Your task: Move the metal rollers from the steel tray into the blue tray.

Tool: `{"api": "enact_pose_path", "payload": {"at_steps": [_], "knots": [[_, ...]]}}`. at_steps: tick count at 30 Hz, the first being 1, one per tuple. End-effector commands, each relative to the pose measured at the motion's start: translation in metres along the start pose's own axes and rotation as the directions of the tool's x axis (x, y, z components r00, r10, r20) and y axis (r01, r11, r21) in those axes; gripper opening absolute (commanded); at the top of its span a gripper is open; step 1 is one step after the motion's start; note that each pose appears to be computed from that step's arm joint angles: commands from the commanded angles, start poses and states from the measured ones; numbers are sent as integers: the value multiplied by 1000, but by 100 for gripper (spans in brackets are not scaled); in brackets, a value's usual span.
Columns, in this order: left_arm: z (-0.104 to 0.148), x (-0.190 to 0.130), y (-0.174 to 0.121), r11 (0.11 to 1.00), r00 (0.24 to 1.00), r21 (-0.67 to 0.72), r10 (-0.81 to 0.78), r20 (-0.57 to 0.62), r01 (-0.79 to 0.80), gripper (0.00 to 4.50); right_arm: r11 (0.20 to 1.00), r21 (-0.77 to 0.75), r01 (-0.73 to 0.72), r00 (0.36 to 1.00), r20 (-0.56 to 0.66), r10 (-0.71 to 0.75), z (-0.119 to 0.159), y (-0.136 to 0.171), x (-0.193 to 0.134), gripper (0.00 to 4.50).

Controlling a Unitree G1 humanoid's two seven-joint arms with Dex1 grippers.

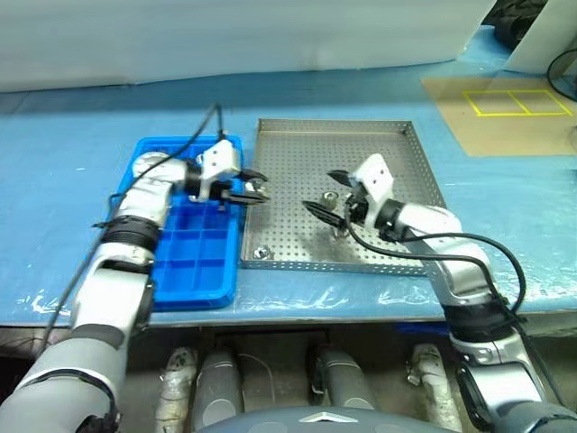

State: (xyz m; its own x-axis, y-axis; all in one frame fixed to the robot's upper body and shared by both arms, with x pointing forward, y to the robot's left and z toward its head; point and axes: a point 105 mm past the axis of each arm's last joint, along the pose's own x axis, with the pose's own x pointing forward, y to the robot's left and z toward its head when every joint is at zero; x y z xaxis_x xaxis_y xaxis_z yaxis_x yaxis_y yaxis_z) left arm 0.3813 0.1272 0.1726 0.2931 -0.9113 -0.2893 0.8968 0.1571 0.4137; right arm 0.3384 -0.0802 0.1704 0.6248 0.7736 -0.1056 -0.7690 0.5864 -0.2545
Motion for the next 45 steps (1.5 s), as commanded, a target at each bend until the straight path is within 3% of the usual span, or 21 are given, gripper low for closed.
{"api": "enact_pose_path", "payload": {"at_steps": [1, 10, 21, 28, 35, 40, 45], "knots": [[-8, -30, 12, 990, 990, -10, 137, -28, -138, 174, 996, -35, -79, 994, 70, 81, 18, 8, 16, 450], [-54, -80, 0, 937, 933, -101, 316, -172, -336, 174, 961, -53, -273, 945, 172, 278, 48, 32, 53, 450], [-69, -88, -2, 898, 897, -137, 386, -214, -419, 174, 944, -66, -324, 931, 153, 330, 41, 40, 58, 450], [-82, -86, -11, 893, 901, -206, 341, -270, -400, 174, 951, -58, -305, 940, 143, 310, 36, 38, 57, 450], [-76, -79, 1, 891, 887, -155, 378, -265, -426, 404, 958, -56, -282, 949, 134, 287, 33, 34, 55, 450], [-59, -66, 1, 921, 921, -142, 330, -208, -362, 404, 964, -49, -262, 955, 132, 267, 31, 32, 52, 450], [-23, -46, 13, 938, 945, -115, 320, -73, -326, 404, 973, -47, -225, 965, 124, 229, 30, 22, 42, 450]]}}
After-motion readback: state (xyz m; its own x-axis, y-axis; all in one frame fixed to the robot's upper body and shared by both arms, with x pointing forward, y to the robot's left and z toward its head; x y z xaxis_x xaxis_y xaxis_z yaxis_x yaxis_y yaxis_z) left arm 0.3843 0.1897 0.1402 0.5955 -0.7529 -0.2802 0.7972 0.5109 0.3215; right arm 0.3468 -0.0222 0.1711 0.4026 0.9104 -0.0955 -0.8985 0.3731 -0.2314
